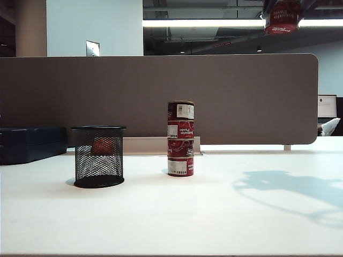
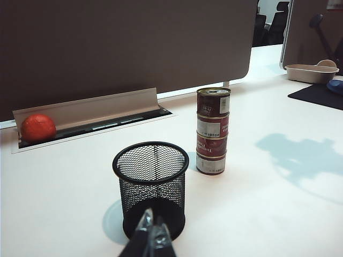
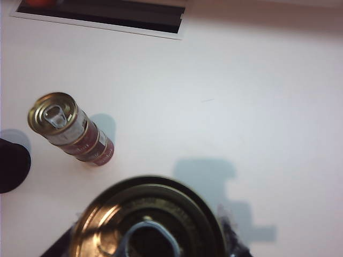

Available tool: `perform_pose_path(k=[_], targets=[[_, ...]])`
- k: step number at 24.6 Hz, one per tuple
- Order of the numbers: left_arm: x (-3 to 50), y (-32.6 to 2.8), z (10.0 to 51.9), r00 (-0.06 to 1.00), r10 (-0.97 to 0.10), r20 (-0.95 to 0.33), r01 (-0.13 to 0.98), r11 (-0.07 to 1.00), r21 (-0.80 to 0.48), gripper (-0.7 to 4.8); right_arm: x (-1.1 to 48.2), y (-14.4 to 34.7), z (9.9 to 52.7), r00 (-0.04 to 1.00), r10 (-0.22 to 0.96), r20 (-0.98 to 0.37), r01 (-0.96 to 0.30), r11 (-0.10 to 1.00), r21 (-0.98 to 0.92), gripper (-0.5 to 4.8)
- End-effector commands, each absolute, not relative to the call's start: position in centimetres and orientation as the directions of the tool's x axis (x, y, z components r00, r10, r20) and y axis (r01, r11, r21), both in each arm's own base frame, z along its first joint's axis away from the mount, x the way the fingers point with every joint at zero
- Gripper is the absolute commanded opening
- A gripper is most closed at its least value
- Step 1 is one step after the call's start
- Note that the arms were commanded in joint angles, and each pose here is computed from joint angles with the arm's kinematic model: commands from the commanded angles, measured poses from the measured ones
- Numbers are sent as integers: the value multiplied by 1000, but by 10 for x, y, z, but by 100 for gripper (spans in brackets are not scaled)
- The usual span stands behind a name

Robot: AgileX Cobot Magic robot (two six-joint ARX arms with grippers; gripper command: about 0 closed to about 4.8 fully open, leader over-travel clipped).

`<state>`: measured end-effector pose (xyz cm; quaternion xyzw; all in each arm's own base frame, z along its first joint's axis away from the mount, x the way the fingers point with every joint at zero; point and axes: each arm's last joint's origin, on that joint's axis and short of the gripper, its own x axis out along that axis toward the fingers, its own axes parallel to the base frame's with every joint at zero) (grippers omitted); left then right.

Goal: Take a can of tomato sauce from the stacked ones and place it on the table.

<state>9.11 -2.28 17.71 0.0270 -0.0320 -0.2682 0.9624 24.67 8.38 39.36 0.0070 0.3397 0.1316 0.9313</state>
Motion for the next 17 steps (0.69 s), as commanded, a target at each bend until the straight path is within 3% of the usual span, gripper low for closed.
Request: perform_pose_path(k=[1, 17], targets=[[91, -23, 179, 852, -521, 58, 517, 853, 71, -6, 243, 82, 380, 762, 233, -605, -211, 972, 108, 233], [91, -23, 179, 852, -521, 58, 517, 853, 71, -6, 226, 76, 244, 742, 220, -633, -168, 976, 142, 233]])
